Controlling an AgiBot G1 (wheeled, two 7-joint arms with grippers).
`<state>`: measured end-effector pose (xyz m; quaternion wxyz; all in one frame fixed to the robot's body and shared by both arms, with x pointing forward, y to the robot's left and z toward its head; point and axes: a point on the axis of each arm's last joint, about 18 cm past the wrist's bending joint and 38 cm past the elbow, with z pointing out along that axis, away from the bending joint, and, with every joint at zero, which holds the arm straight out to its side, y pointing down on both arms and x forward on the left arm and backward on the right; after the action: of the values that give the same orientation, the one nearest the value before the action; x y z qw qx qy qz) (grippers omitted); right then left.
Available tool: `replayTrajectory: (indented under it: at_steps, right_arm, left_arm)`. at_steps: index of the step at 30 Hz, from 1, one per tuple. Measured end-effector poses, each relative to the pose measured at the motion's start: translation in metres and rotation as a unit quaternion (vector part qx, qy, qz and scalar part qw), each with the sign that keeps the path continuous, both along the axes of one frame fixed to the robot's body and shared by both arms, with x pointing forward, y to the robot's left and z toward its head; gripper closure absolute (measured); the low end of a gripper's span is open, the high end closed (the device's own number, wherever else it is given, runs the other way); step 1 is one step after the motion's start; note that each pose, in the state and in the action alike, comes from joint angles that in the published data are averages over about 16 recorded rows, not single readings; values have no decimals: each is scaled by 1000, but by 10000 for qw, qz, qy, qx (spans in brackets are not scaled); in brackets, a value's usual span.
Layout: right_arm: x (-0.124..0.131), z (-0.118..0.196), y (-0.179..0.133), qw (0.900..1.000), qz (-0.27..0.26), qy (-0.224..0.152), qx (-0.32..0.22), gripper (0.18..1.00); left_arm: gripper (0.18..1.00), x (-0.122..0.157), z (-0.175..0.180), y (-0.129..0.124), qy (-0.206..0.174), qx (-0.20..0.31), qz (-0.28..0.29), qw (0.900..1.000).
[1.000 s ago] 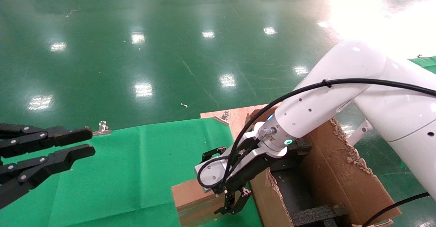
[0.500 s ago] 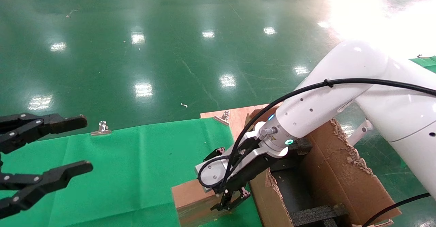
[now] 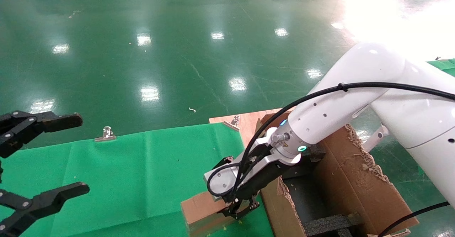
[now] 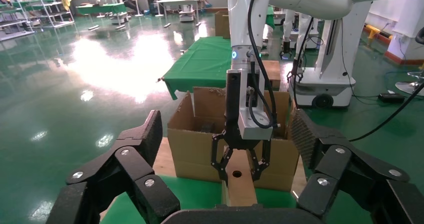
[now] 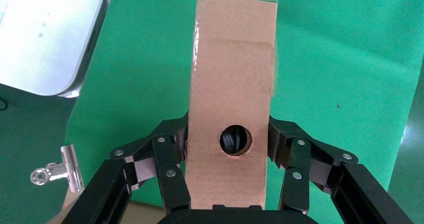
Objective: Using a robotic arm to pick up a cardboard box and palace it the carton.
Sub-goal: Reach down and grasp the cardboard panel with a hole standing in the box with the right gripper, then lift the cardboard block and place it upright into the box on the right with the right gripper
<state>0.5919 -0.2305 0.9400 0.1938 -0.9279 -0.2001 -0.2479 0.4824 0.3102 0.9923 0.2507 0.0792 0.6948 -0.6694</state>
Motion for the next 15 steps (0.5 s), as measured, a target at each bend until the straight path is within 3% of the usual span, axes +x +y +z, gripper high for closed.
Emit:
replayTrajectory:
  at_steps: [7, 15]
  right_arm:
    - [1, 35, -11, 9996, -96, -183, 193, 747]
    - [-3, 108, -30, 9962, -207, -654, 541, 762]
  left_arm:
    - [244, 0, 0, 0, 0, 0, 0, 10000]
    - [195, 0, 0, 0, 0, 0, 0, 10000]
